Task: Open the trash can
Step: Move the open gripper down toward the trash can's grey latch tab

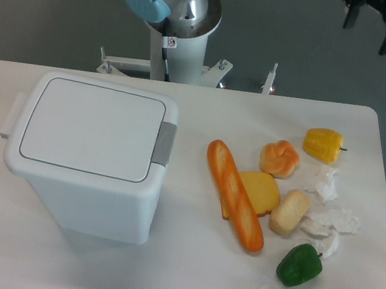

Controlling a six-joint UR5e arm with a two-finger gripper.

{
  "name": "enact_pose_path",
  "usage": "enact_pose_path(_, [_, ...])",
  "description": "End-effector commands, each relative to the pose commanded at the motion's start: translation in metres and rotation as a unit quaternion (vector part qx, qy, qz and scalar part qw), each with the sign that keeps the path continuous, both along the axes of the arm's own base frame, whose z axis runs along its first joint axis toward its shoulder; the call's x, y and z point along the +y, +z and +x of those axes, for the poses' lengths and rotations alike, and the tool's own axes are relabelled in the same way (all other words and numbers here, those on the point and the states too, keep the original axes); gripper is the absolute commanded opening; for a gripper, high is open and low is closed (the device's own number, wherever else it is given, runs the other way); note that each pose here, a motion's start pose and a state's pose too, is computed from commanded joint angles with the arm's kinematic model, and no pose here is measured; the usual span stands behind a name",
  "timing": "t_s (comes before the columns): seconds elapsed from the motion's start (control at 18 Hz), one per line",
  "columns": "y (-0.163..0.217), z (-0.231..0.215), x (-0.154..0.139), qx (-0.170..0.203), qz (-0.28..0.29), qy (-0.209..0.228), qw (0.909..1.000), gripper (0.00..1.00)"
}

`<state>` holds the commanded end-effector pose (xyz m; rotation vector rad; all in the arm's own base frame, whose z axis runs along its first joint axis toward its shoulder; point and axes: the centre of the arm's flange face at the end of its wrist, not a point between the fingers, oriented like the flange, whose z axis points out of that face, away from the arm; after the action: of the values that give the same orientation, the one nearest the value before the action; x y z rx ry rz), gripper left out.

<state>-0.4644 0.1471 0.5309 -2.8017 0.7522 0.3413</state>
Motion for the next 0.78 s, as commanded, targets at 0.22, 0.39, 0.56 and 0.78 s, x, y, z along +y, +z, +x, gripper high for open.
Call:
enact_pose_path(0.22, [0.003, 0.006, 0.009, 0.002, 0.001, -0.008, 1.0, 1.0])
enact_pose_path(0.39, [0.003, 0.013, 0.03, -0.007, 0.007, 0.003, 0.9999, 1.0])
enact_pose_path(0.56, [0.005, 0.017, 0.044, -0.013, 0.023, 0.024, 0.9994, 1.0])
enact_pose_path(0.78, [0.006, 0.02, 0.063, -0.018, 0.036, 0.044, 0.9982, 1.0])
